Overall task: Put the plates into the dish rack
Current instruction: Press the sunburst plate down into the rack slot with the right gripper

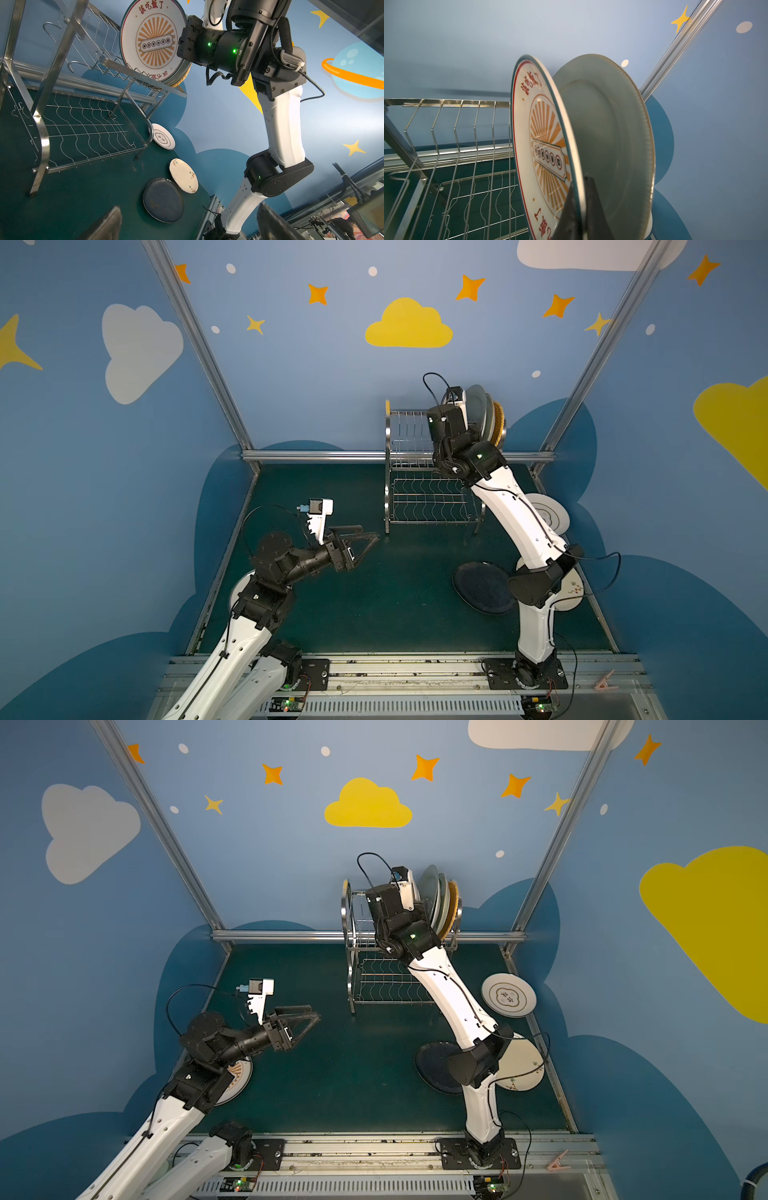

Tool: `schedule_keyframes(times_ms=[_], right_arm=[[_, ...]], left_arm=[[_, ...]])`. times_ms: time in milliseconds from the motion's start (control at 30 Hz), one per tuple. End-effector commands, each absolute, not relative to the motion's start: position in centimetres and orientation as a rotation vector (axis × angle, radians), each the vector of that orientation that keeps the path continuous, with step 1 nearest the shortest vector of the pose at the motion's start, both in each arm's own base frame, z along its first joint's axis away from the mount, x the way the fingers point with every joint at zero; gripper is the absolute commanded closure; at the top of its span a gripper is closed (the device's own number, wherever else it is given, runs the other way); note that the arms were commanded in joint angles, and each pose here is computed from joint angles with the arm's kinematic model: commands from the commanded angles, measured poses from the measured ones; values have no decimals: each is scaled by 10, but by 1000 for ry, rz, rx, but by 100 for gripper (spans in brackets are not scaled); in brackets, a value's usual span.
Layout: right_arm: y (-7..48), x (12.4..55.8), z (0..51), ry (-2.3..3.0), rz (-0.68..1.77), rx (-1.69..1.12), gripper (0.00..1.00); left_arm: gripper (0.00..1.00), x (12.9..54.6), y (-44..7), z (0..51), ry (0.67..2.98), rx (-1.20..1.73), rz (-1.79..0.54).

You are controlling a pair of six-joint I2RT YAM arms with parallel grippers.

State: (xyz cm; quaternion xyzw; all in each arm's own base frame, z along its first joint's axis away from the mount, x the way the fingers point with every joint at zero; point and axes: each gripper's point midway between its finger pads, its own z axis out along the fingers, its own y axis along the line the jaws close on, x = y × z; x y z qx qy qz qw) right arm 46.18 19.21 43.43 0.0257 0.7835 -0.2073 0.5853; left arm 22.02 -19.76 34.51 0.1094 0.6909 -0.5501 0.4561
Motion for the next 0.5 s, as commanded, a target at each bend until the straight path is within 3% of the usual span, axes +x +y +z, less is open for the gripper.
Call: schedule_keyframes(times_ms=[0, 467], right_arm=[[193, 458, 421, 1870, -503, 49, 100], [207, 459, 420, 1870, -548, -25, 100]], left_arm=[[0, 218, -196, 354, 1663, 282, -1351], [0, 218, -194, 356, 1657, 273, -1352]])
